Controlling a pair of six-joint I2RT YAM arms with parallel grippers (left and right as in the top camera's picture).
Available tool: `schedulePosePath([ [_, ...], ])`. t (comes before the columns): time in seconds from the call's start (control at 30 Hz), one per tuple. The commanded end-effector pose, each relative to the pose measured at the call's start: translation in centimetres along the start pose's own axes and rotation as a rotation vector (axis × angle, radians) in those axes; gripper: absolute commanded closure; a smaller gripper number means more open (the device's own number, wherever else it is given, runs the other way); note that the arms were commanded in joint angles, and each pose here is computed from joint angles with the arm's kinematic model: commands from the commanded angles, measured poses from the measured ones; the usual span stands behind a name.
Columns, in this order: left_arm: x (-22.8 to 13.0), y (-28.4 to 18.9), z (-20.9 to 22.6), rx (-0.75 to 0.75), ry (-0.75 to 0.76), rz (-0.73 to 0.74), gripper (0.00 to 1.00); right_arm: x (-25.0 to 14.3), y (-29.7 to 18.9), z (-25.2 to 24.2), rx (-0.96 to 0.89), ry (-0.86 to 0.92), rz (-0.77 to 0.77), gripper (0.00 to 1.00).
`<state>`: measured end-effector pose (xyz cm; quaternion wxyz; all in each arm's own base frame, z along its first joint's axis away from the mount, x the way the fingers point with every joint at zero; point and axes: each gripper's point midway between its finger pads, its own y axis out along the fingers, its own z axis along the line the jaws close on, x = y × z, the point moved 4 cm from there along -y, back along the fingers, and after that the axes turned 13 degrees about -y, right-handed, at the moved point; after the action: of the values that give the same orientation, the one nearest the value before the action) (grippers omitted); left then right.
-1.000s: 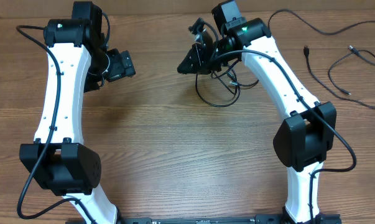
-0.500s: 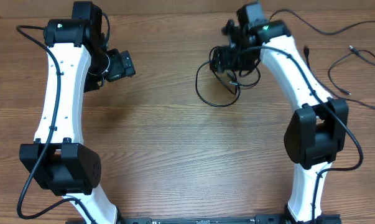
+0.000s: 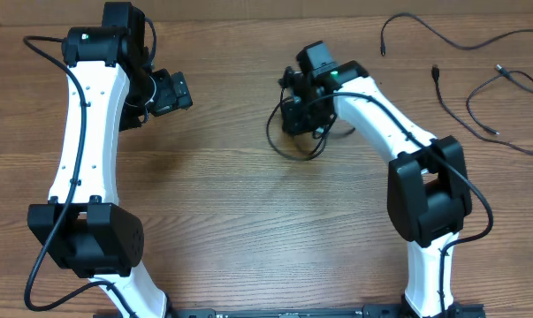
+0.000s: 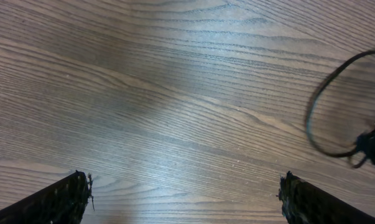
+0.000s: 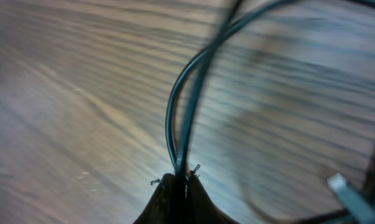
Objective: Untangle cables
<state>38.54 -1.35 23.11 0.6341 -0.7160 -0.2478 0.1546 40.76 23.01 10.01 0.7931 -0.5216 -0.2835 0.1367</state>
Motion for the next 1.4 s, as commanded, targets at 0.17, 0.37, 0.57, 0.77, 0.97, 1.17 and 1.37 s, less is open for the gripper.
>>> schedulePosePath([
  [0.17,0.2,-0.1,0.0,-0.007,-0.024,-0.004,0.0,4.3,-3.6,7.5,0.079,-0.152,-0.105,0.96],
  [0.37,0.2,-0.1,0.0,-0.007,-0.024,-0.004,0.0,6.4,-7.1,10.8,0.094,-0.216,-0.168,0.82],
  [0.57,0.2,-0.1,0.0,-0.007,-0.024,-0.004,0.01,7.9,-10.5,7.5,-0.037,-0.027,-0.233,0.5],
  [0.77,0.2,-0.1,0.0,-0.007,-0.023,-0.004,0.01,7.4,-15.6,-1.3,-0.134,0.171,-0.299,0.05],
  [0.97,0.2,-0.1,0.0,-0.007,-0.024,-0.004,0.0,2.1,-21.5,-16.1,-0.451,0.455,-0.342,0.0],
  [1.17,0.2,-0.1,0.0,-0.007,-0.024,-0.004,0.0,-5.8,-25.8,-27.5,-0.639,0.708,-0.35,0.0],
  [1.37,0.2,-0.1,0.0,-0.007,-0.024,-0.004,0.0,-11.0,-25.2,-34.0,-0.66,0.849,-0.336,0.0],
])
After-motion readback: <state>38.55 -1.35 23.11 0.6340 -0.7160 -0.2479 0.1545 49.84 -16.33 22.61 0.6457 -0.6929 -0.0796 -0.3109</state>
